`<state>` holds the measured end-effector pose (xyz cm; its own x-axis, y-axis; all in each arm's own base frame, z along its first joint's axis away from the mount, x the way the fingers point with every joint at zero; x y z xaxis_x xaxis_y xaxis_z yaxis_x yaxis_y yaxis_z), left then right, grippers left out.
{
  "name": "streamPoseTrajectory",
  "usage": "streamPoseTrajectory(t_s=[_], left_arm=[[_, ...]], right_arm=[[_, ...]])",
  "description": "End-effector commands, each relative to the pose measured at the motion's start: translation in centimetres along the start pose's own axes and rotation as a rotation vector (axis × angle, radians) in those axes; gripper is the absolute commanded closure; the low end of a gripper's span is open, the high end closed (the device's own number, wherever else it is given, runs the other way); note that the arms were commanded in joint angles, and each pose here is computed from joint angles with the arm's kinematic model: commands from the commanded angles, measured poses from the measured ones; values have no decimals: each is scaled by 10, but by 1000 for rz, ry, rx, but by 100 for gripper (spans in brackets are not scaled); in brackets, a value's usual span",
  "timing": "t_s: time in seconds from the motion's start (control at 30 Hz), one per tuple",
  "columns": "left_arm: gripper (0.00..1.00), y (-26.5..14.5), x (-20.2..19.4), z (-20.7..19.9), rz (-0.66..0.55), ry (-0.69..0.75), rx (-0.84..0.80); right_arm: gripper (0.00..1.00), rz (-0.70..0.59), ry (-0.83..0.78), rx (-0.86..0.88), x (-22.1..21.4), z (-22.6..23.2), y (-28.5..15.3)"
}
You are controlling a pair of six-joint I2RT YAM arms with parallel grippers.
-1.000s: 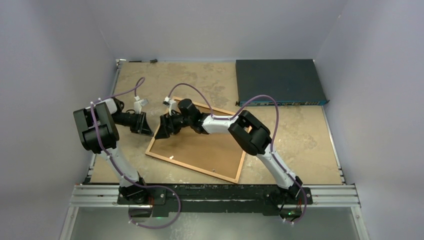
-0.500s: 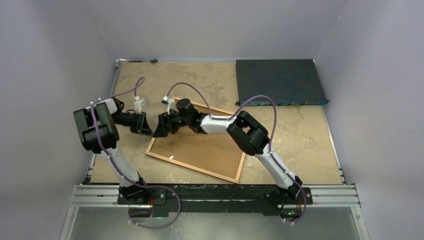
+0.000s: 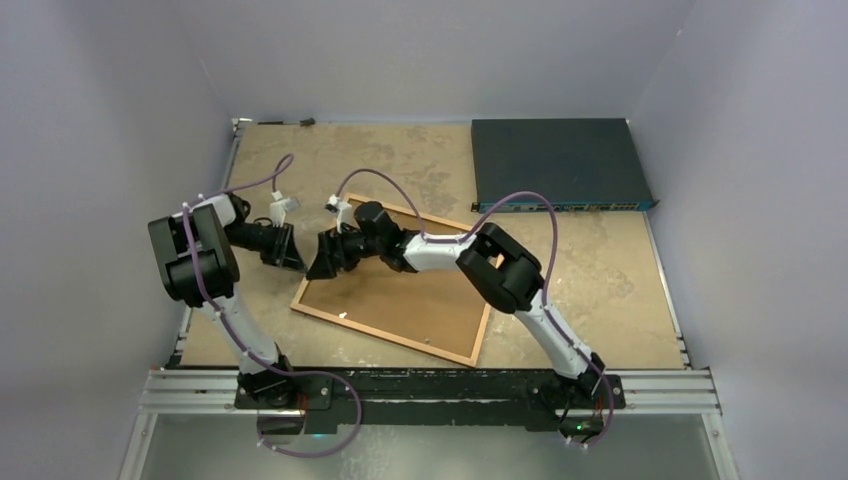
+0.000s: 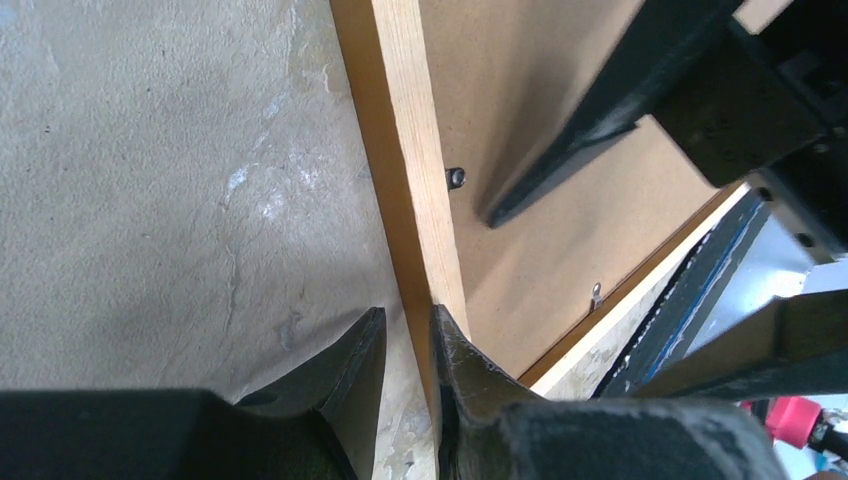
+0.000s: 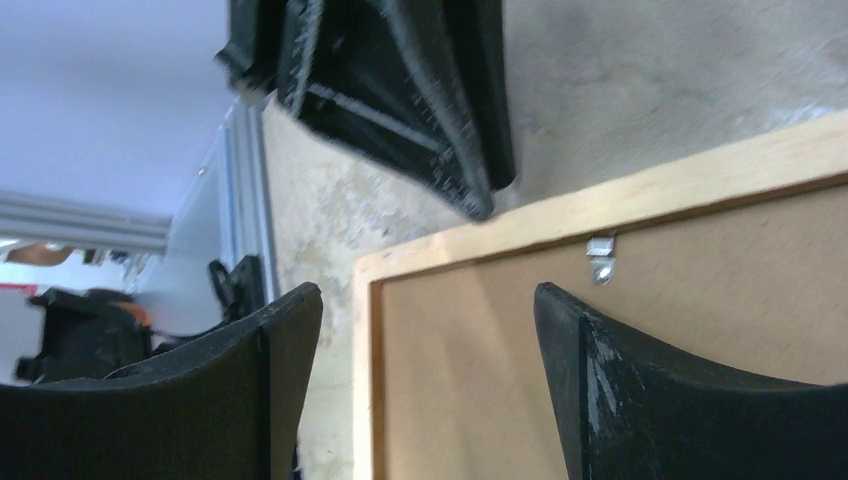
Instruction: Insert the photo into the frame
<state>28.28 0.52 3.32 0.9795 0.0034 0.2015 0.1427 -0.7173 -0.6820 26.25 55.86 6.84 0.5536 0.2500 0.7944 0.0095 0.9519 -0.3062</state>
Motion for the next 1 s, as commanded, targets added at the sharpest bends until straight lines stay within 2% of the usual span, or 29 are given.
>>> streamPoseTrajectory(t_s=[0.0,0.1,0.2,0.3,0.37,0.47,0.67,0.97], left_arm=[[79,-21,18,-2,-19,118,68],[71,-32,33,-5,-49,135,100],[50,-39,46,-6,-70,137,122],[24,-41,61,-6,-89,150,154],[17,-37,70,-7,-99,164,168],[17,-17,77,-9,-79,181,178],[25,8,96,-4,-110,165,175],[32,26,102,-2,-108,142,145]], right_arm=[[18,-86,-48,97,61,50,-42],[15,-117,-66,52,78,52,-73],[9,-144,-92,-90,89,30,-104],[4,-137,-106,-301,91,-12,-130],[2,-134,-136,-439,96,-42,-142],[1,-118,-164,-585,102,-87,-151],[1,-114,-135,-697,106,-152,-160],[1,-89,-72,-729,79,-174,-173]])
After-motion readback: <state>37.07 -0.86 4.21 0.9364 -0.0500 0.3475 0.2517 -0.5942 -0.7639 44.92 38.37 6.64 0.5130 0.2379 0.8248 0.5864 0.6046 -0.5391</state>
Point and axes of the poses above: each gripper's point midway between its finger pads, its own y axis out along the fingers, its own z axis along the line the jaws close on, x = y × z, the point moved 1 cm from there along -y, back along the fingers, and after that the axes turned 15 degrees about -y, right-handed, at the moved point
